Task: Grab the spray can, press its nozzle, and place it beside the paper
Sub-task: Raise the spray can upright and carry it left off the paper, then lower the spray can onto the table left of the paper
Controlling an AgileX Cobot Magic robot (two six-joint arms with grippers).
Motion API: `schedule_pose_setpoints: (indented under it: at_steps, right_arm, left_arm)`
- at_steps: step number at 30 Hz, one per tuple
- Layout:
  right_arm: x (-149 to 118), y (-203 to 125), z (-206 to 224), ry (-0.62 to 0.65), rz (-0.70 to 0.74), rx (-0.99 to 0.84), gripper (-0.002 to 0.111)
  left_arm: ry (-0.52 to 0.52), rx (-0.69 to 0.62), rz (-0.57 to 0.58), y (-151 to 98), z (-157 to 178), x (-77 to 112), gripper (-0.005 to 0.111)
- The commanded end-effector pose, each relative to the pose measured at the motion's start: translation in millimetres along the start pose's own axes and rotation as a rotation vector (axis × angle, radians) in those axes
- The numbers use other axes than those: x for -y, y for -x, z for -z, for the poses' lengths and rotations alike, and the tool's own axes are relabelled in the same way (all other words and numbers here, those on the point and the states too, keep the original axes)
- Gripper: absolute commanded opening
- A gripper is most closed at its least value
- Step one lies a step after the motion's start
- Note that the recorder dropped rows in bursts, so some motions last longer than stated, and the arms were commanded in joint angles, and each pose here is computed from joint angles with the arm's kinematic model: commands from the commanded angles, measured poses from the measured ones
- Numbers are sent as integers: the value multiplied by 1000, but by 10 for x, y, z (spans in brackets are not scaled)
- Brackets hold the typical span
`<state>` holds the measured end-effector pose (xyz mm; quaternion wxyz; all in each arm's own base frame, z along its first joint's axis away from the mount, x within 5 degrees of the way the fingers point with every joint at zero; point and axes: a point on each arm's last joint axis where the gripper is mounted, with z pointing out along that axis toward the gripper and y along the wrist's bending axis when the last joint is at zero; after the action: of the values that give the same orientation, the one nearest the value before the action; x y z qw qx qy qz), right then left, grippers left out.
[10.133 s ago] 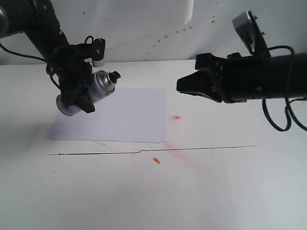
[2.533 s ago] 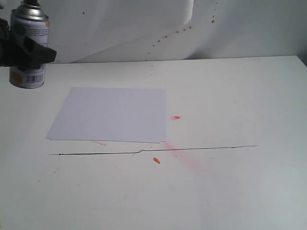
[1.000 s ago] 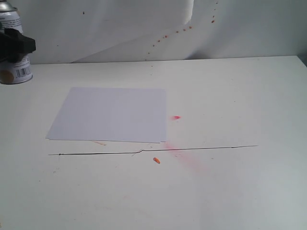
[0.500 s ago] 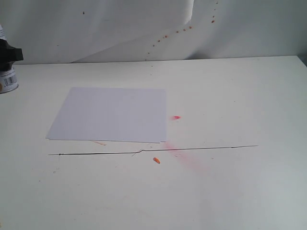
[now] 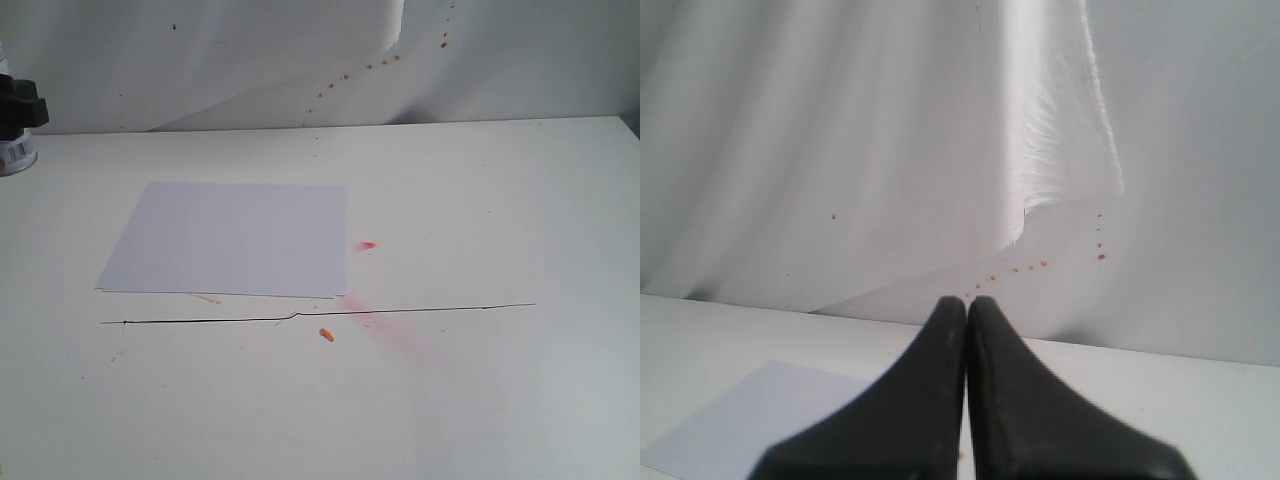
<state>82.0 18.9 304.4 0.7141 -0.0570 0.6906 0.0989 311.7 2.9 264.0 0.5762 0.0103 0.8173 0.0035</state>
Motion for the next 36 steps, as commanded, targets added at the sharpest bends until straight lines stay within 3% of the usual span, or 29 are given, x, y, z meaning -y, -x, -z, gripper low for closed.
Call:
schedule_pose_setpoints:
  at_steps: [1,4,9,15,20,36]
  right_arm:
    - [10,-1,8,-11,-4,8,0]
    - [10,-1,8,-11,-4,8,0]
    - [10,-1,8,-11,-4,8,0]
    - [10,-1,8,-11,-4,8,0]
    - [10,-1,8,-11,-4,8,0]
    - [10,-1,8,-11,-4,8,0]
  left_arm:
    - [-13,111,-32,38,-108,1,0]
    - [-18,149,-99,-81,-296,7,0]
    - [5,224,-37,-225,-505,-24,0]
    - [47,166,3,-563,-733,-244,0]
    - [3,176,-23,-695,-813,-310,0]
    - [-61,176,-20,-1237,-1090,-258,0]
